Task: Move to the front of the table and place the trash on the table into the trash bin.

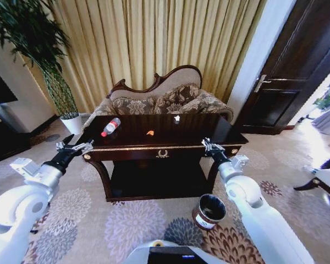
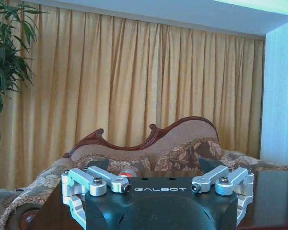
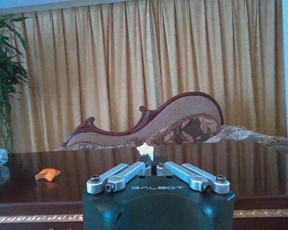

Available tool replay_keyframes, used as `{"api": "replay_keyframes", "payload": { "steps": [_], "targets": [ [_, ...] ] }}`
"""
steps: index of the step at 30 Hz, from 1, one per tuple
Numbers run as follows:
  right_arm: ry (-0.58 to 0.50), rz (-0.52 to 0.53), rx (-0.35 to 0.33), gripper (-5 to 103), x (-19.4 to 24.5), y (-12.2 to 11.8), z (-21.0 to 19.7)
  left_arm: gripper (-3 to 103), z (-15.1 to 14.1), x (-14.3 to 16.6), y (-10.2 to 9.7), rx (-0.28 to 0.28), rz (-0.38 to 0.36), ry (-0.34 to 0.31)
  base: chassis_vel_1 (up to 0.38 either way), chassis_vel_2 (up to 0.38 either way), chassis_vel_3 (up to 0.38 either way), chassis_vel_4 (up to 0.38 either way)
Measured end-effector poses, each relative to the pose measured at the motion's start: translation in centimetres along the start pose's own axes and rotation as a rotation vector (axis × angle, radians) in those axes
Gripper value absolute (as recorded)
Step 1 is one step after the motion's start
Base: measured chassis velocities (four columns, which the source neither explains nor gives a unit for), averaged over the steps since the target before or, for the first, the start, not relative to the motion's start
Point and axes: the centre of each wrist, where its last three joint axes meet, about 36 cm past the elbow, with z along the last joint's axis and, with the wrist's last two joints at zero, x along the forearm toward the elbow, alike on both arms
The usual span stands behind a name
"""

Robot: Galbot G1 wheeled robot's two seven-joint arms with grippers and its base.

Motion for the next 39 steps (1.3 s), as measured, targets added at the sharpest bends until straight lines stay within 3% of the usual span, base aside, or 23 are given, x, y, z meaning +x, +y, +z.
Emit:
{"api": "replay_keyframes", "payload": {
  "steps": [11,23,39],
  "targets": [
    [0.066,0.022,0.015,0,-0.3,-1.3,3.7,100,0.3,-0.2,0.1,0.002,0.001,0.003,0.061,-0.065,-0.069,0.059],
    [0.272,0.135,0.073,0,-0.2,-7.2,14.0,100,0.5,-0.2,0.4,0.006,-0.007,0.002,0.0,0.0,0.0,0.0],
    [0.446,0.302,0.122,0,-0.4,-11.6,26.5,100,0.7,0.1,0.3,0.003,-0.006,0.006,0.0,0.0,0.0,0.0]
  ]
}}
